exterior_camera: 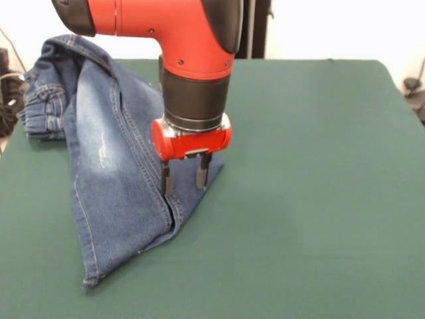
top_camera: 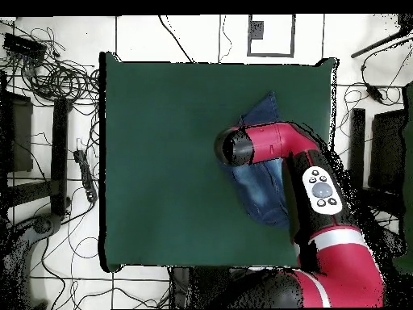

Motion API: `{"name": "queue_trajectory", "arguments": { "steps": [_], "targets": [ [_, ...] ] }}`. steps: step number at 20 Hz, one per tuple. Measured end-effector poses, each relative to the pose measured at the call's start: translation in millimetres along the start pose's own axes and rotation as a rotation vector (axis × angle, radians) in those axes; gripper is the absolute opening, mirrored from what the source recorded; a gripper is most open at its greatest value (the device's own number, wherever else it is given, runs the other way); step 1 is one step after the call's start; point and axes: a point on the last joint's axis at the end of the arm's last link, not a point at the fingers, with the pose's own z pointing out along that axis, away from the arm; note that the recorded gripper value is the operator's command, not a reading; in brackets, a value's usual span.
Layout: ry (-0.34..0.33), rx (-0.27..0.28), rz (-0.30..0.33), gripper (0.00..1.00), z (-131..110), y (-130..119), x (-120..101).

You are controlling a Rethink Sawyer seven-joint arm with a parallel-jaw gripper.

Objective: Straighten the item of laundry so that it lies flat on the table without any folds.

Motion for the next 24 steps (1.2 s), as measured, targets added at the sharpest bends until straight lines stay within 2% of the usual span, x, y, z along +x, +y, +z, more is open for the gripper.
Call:
{"name": "queue_trajectory", "arguments": {
  "steps": [6,10,23,24],
  "targets": [
    [-0.021,0.019,-0.008,1.0,9.4,1.3,5.2],
    [-0.034,0.026,-0.011,1.0,24.5,4.9,10.5],
    [-0.029,0.03,0.024,1.0,24.6,3.8,7.6],
    [-0.03,0.027,0.032,0.0,25.0,3.7,7.5]
  ]
}}
